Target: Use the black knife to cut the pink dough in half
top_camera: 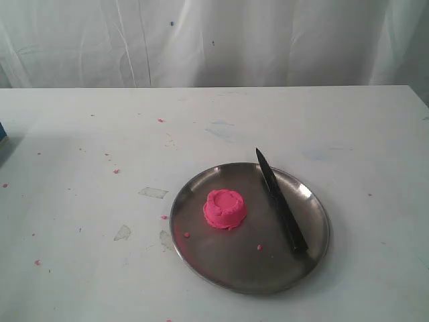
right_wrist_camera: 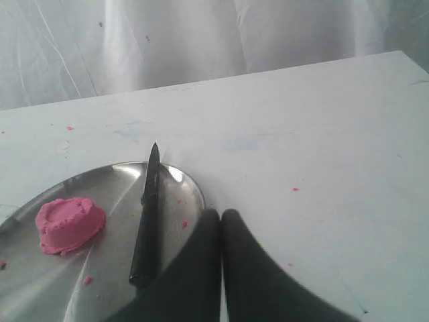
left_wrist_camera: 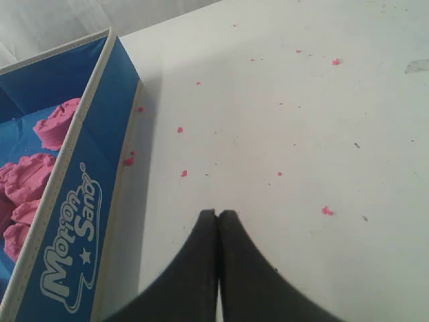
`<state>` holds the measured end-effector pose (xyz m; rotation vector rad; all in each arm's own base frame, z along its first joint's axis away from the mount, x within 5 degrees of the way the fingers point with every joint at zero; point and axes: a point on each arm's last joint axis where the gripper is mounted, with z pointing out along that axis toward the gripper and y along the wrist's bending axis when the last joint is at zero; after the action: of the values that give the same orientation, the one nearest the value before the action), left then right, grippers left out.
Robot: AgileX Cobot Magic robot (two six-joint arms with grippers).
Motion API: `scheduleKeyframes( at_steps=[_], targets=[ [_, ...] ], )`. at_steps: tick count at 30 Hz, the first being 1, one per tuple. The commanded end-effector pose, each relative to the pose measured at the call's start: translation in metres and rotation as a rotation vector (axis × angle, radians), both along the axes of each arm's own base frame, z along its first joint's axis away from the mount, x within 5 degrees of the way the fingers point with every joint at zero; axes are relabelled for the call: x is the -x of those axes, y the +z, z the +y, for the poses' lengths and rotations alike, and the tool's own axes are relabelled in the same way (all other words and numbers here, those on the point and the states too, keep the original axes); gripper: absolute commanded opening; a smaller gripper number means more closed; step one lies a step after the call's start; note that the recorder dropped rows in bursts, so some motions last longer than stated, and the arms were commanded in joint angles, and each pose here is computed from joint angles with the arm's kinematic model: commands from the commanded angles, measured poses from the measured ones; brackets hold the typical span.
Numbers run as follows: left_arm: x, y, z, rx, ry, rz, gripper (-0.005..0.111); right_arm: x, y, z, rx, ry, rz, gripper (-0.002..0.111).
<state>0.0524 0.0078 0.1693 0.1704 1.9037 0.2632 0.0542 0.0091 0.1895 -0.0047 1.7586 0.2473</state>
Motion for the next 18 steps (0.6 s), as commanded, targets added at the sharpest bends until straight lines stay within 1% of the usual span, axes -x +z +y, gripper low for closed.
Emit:
scheduleKeyframes(
  at_steps=[1, 2, 4, 5, 7, 8, 9, 10, 11, 12, 13, 14, 16, 18],
  targets=[
    [0.0, 0.0, 0.0, 0.001, 0.0, -0.001, 0.0, -0.001, 0.011, 0.0, -0.016, -0.006, -0.122, 0.0],
    [0.0, 0.0, 0.0, 0.001, 0.0, -0.001, 0.0, -0.002, 0.015, 0.0, -0.025, -0.004, -0.172, 0.0],
    [0.0, 0.0, 0.0, 0.001, 0.0, -0.001, 0.0, -0.001, 0.018, 0.0, -0.031, -0.003, -0.208, 0.0],
    [0.0, 0.0, 0.0, 0.001, 0.0, -0.001, 0.0, -0.001, 0.019, 0.0, 0.023, 0.0, -0.22, 0.0],
    [0.0, 0.0, 0.0, 0.001, 0.0, -0.001, 0.0, -0.001, 0.02, 0.0, 0.426, 0.021, -0.301, 0.0],
    [0.0, 0.0, 0.0, 0.001, 0.0, -0.001, 0.0, -0.002, 0.019, -0.001, 0.509, 0.027, -0.294, 0.0],
    [0.0, 0.0, 0.0, 0.001, 0.0, -0.001, 0.0, -0.002, 0.015, -0.001, 0.554, 0.033, -0.265, 0.0],
    [0.0, 0.0, 0.0, 0.001, 0.0, -0.001, 0.0, -0.002, 0.014, -0.002, 0.555, 0.034, -0.245, 0.0],
    [0.0, 0.0, 0.0, 0.001, 0.0, -0.001, 0.0, -0.002, 0.012, -0.002, 0.466, 0.031, -0.217, 0.0],
    [0.0, 0.0, 0.0, 0.001, 0.0, -0.001, 0.0, -0.002, 0.012, -0.001, 0.413, 0.028, -0.211, 0.0],
    [0.0, 0.0, 0.0, 0.001, 0.0, -0.001, 0.0, -0.002, 0.016, 0.0, 0.318, 0.02, -0.241, 0.0],
    [0.0, 0.0, 0.0, 0.001, 0.0, -0.001, 0.0, -0.001, 0.022, 0.0, 0.266, 0.013, -0.291, 0.0],
    [0.0, 0.0, 0.0, 0.001, 0.0, -0.001, 0.0, 0.006, 0.05, 0.001, 0.031, 0.004, -0.584, 0.0],
    [0.0, 0.0, 0.0, 0.001, 0.0, -0.001, 0.0, 0.011, 0.062, 0.001, -0.067, 0.018, -0.716, 0.0]
  ],
)
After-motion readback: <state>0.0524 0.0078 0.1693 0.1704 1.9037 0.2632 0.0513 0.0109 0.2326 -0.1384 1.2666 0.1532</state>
